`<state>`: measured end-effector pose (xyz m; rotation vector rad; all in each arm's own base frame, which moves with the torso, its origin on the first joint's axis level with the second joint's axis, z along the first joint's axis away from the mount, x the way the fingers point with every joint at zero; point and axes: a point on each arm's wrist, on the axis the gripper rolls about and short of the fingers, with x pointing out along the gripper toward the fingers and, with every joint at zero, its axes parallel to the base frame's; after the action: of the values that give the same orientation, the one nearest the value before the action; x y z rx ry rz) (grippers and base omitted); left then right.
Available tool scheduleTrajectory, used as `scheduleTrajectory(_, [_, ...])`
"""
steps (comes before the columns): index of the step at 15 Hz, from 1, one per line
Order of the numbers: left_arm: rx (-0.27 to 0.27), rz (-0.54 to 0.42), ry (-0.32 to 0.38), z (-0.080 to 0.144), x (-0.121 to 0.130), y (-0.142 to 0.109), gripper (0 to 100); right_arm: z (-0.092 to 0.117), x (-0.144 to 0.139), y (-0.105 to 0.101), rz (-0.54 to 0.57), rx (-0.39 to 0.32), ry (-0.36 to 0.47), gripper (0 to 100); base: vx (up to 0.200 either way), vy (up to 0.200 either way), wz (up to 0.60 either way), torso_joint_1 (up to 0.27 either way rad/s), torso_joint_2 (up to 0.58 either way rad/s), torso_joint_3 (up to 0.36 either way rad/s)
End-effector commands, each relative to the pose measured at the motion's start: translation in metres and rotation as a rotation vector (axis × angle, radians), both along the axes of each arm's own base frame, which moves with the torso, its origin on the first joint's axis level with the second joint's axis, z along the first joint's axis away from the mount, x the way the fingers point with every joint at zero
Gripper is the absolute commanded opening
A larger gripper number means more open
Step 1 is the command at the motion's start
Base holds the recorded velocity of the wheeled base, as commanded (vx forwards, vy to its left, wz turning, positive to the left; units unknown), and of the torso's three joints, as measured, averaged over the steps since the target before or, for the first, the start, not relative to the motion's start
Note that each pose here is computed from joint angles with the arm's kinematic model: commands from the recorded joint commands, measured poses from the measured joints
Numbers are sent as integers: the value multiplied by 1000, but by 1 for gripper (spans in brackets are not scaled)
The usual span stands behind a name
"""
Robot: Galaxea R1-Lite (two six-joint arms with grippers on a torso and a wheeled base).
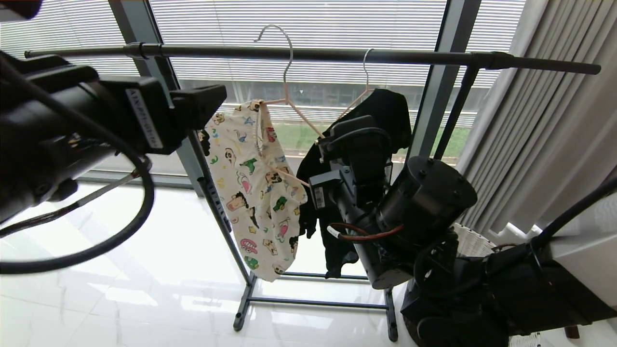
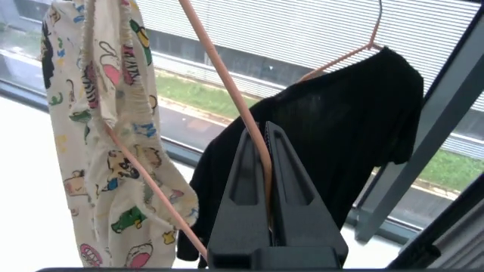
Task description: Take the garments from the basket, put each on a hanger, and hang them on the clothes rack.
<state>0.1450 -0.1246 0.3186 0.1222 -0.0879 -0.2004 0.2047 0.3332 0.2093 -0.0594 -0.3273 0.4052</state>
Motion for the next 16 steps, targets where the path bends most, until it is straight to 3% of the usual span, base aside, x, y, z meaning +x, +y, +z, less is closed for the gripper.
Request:
scheduleTrajectory(1, [130,-51,-61,-16,-28,51,100,14,2,-16,13,-14,-44,0,0,0,0,0,0,0])
scheduleTrajectory(2, [176,-52,-62,-27,-29,70,100,15,0,-31,60,-63,-71,0,0,0,0,0,0,0])
scheduleTrajectory(4, [201,-110,-48,-38,-28,82,100,14,-4,-52,105,-112,-82,0,0,0,0,0,0,0])
scheduleTrajectory(9, [223,-299,12,-68,-35,84,100,-2,-27,-86,237,-215,-68,0,0,0,0,0,0,0])
scheduleTrajectory(11, [234,-372,29,-81,-41,83,100,-10,-34,-94,286,-282,-83,0,0,0,0,0,0,0])
scheduleTrajectory(13, [294,-419,43,-95,-45,80,100,-12,-40,-99,317,-331,-117,0,0,0,0,0,0,0])
scheduleTrajectory(16, [315,-565,76,-110,-50,69,100,-10,-48,-96,356,-367,-165,0,0,0,0,0,0,0])
